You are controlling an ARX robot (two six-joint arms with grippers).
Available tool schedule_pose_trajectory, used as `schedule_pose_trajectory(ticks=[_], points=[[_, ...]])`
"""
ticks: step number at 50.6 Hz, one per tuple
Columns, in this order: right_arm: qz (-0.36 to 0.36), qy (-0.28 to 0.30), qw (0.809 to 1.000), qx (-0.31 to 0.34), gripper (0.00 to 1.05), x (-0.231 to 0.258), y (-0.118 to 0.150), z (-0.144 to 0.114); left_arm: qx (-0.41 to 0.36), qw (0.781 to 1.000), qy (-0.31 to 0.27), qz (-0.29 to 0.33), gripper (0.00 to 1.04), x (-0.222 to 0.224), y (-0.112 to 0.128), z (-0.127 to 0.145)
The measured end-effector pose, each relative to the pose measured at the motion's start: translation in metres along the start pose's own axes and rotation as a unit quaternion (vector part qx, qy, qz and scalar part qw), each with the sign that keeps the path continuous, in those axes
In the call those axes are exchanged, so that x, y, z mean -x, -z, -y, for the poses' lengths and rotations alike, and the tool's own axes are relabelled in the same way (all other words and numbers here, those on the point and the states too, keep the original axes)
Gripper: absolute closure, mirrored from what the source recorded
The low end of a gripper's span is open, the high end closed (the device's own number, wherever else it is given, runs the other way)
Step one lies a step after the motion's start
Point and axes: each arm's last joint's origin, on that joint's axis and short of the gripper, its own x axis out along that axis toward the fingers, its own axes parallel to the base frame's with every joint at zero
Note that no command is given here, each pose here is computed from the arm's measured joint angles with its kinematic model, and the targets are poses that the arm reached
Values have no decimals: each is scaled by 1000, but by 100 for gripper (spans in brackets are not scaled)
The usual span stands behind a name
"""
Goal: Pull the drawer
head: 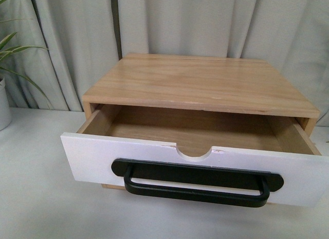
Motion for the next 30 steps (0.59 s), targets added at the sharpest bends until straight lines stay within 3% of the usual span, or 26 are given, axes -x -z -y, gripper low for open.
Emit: schedule_pose_trajectory(ticks=[11, 16, 17, 30], points=[[3, 15, 1000, -4, 82, 10, 5, 1, 0, 1000, 0, -2, 73, 9, 13, 0], [6, 15, 1000, -3, 104, 13, 13, 1, 0, 1000, 1, -2, 96, 12, 18, 0], [7, 15, 1000, -4, 103, 14, 13, 1, 0, 1000, 1, -2, 101, 13, 19, 0], [9, 15, 1000, -4, 103, 21, 13, 0, 0, 1000, 1, 2, 101, 19, 31, 0]])
